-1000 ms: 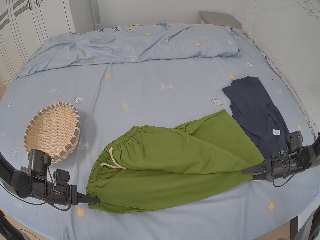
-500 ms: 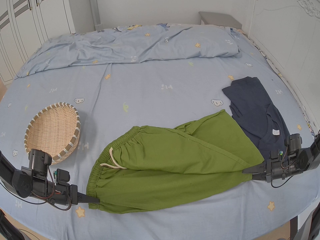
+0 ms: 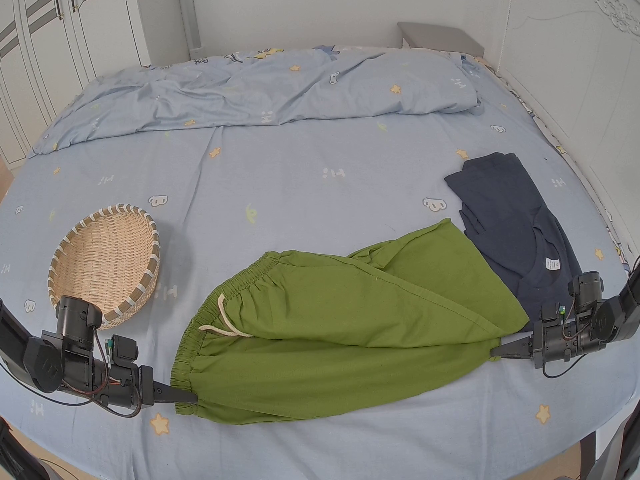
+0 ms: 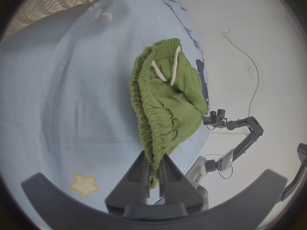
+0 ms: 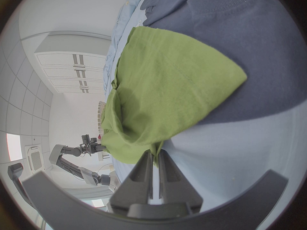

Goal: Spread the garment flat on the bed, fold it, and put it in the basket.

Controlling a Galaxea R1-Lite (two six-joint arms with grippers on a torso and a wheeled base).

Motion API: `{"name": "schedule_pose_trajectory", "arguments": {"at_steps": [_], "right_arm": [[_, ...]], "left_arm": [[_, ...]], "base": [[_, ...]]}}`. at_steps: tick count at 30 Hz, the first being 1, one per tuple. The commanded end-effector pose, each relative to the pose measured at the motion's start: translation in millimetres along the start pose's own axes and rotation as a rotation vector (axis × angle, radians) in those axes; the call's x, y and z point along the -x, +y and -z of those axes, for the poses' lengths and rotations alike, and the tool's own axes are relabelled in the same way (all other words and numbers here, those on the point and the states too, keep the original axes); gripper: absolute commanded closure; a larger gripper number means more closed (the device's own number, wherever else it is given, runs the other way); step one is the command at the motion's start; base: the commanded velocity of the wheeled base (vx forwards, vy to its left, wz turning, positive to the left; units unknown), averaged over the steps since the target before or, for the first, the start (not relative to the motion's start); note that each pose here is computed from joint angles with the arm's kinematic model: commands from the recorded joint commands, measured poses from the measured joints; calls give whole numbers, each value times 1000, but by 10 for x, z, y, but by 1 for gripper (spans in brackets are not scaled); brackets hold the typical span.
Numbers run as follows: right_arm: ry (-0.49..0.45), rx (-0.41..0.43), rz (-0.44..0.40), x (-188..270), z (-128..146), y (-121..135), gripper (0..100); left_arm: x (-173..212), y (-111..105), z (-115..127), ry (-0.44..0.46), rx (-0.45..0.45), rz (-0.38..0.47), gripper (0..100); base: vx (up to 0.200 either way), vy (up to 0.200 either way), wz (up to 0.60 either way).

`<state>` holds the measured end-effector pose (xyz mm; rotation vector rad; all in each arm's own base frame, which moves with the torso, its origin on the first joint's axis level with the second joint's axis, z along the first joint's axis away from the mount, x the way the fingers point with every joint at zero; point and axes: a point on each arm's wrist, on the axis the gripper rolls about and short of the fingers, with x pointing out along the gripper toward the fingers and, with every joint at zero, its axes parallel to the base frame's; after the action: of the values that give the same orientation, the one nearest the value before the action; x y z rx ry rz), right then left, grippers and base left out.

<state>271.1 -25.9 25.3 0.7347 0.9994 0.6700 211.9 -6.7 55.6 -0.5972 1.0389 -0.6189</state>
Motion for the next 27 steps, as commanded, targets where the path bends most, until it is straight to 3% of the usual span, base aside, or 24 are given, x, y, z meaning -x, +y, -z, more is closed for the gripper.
{"name": "schedule_pose_trajectory", "arguments": {"at_steps": [1,5,6,8,10,12,14,16,22,24,27], "right_arm": [[-4,-3,3,48,37,45,100],[-7,38,1,166,134,312,100],[14,50,0,231,212,511,100],[38,40,4,315,287,664,100],[42,37,4,319,296,674,100],[81,17,32,454,426,887,100],[90,12,53,468,457,898,100],[113,-15,125,490,579,881,100],[167,-56,192,470,901,770,100],[169,-56,195,466,916,764,100],[181,7,241,362,1145,663,100]], "left_arm": [[46,34,-21,-19,21,-10,100],[89,30,-13,-20,45,-18,100],[181,-9,-2,-24,68,-27,100],[272,-71,-6,-17,94,-36,100],[278,-77,-6,-14,97,-36,100],[376,-87,49,39,185,-60,100],[396,-74,67,42,190,-64,100],[443,0,157,55,171,-72,100],[523,56,325,114,168,-75,100],[525,56,331,118,167,-75,100],[516,50,420,158,162,-65,100]], "base": [[0,0,0],[0,0,0],[0,0,0],[0,0,0],[0,0,0],[0,0,0],[0,0,0],[0,0,0],[0,0,0],[0,0,0],[0,0,0]]}}
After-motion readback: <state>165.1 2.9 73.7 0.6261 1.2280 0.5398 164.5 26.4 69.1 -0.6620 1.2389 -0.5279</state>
